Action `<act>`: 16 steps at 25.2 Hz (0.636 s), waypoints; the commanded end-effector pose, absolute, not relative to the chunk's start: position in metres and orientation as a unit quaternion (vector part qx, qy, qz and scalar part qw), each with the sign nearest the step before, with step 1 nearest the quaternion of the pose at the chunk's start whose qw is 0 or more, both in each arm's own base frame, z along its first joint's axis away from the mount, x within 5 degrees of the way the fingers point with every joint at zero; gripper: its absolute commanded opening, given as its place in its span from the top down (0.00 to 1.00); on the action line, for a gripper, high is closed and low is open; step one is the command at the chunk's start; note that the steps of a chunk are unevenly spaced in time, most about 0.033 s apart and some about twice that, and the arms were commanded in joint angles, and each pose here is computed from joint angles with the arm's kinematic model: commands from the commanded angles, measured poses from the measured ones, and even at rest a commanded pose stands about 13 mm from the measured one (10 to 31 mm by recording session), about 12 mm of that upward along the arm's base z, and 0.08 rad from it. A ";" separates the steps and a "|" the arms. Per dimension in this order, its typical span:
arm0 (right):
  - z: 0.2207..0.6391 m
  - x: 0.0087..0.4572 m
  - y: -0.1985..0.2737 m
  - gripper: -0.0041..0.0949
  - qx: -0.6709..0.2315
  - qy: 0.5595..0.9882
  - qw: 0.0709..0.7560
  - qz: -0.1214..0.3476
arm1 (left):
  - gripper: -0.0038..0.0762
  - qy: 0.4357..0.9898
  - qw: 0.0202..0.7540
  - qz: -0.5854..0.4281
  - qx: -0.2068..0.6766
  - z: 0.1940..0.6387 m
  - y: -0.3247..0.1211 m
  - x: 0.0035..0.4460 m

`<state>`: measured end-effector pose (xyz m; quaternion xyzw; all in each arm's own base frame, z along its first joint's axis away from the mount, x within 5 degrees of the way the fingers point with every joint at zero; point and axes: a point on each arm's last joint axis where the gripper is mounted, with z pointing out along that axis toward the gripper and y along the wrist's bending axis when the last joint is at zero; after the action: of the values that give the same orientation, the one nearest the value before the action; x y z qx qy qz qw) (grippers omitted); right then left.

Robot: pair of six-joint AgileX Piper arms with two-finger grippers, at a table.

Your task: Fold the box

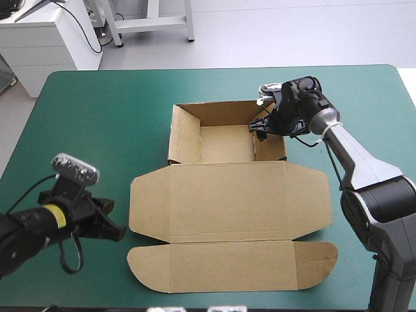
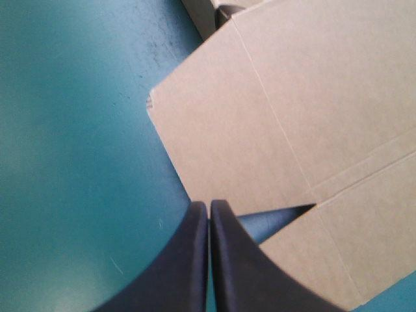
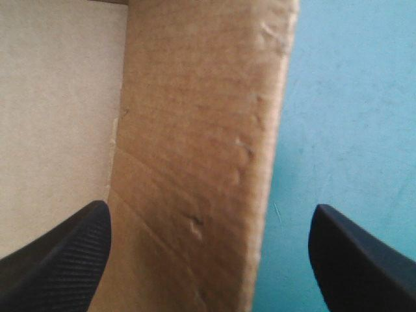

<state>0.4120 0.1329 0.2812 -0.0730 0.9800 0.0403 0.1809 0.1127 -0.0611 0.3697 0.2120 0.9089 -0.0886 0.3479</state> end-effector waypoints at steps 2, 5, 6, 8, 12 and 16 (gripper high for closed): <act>0.299 0.413 0.131 0.27 -0.072 0.973 0.214 0.046 | 0.96 0.891 0.388 -0.108 0.211 0.344 -0.048 0.086; 0.297 0.414 0.133 0.43 -0.069 0.973 0.216 0.053 | 0.96 0.880 0.409 -0.128 0.206 0.325 -0.042 0.072; 0.297 0.414 0.133 0.53 -0.069 0.973 0.216 0.053 | 0.96 0.873 0.421 -0.135 0.203 0.322 -0.041 0.068; 0.297 0.414 0.132 0.76 -0.080 0.972 0.217 0.048 | 0.96 0.862 0.443 -0.147 0.199 0.314 -0.037 0.061; 0.310 0.418 0.125 0.98 -0.063 0.967 0.237 0.073 | 0.96 0.850 0.463 -0.159 0.195 0.300 -0.030 0.047; 0.352 0.424 0.094 0.98 -0.066 0.960 0.267 0.060 | 0.96 0.849 0.464 -0.163 0.194 0.292 -0.028 0.042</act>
<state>0.4302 0.1147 0.2947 -0.0631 0.9760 0.0590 0.1998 0.0401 -0.0250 0.2822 0.1984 0.8675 -0.1422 0.4335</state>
